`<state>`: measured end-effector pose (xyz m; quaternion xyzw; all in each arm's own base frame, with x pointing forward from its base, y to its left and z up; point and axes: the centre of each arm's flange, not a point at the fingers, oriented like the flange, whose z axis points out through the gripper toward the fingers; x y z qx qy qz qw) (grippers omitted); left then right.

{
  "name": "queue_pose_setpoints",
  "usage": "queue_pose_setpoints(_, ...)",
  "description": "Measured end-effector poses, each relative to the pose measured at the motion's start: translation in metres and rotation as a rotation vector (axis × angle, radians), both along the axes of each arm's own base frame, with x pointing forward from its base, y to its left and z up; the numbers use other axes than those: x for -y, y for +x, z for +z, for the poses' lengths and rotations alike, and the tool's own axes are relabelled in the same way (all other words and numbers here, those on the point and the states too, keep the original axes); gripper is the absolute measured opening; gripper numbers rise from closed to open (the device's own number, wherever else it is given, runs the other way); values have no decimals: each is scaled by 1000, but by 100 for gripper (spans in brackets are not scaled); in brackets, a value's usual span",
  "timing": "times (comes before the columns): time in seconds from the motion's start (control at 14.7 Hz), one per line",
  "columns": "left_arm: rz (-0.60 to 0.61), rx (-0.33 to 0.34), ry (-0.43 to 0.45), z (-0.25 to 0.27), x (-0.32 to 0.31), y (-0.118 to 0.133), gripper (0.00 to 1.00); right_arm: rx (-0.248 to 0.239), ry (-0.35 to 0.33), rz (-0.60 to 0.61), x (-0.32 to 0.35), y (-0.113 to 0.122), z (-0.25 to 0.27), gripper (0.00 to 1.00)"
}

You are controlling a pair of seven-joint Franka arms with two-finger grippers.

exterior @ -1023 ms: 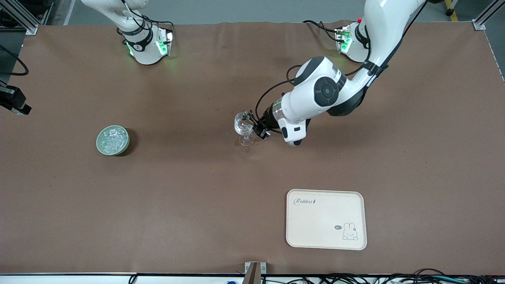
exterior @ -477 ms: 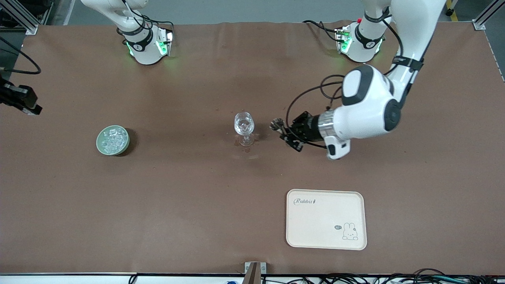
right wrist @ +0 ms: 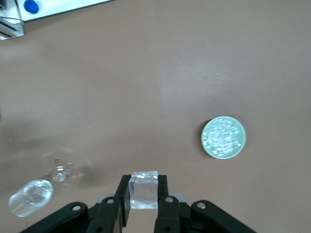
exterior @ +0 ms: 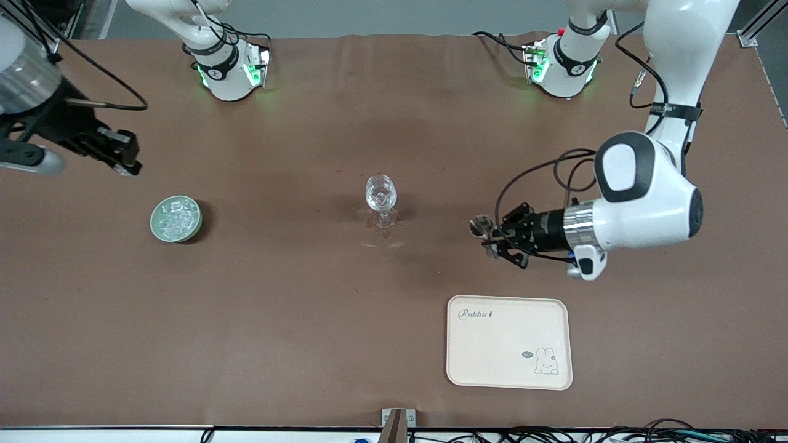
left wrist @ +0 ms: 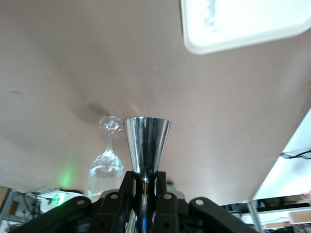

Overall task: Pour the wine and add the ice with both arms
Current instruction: 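Withdraw the jigger with the left gripper while the right gripper carries ice, then drop ice in the glass with the right gripper while the left gripper descends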

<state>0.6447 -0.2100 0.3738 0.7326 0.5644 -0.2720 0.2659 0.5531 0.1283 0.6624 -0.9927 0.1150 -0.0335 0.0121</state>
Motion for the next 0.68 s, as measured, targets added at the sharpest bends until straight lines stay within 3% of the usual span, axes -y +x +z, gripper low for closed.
queue_pose_setpoints(0.48,116,-68,-51,-76,-40,46,21,1,85,-141,-133,24,-80,26)
queue_pose_setpoints(0.68,162,-85,-91,-101,-46,63,21,1,59,-175,-190,21,-123,26)
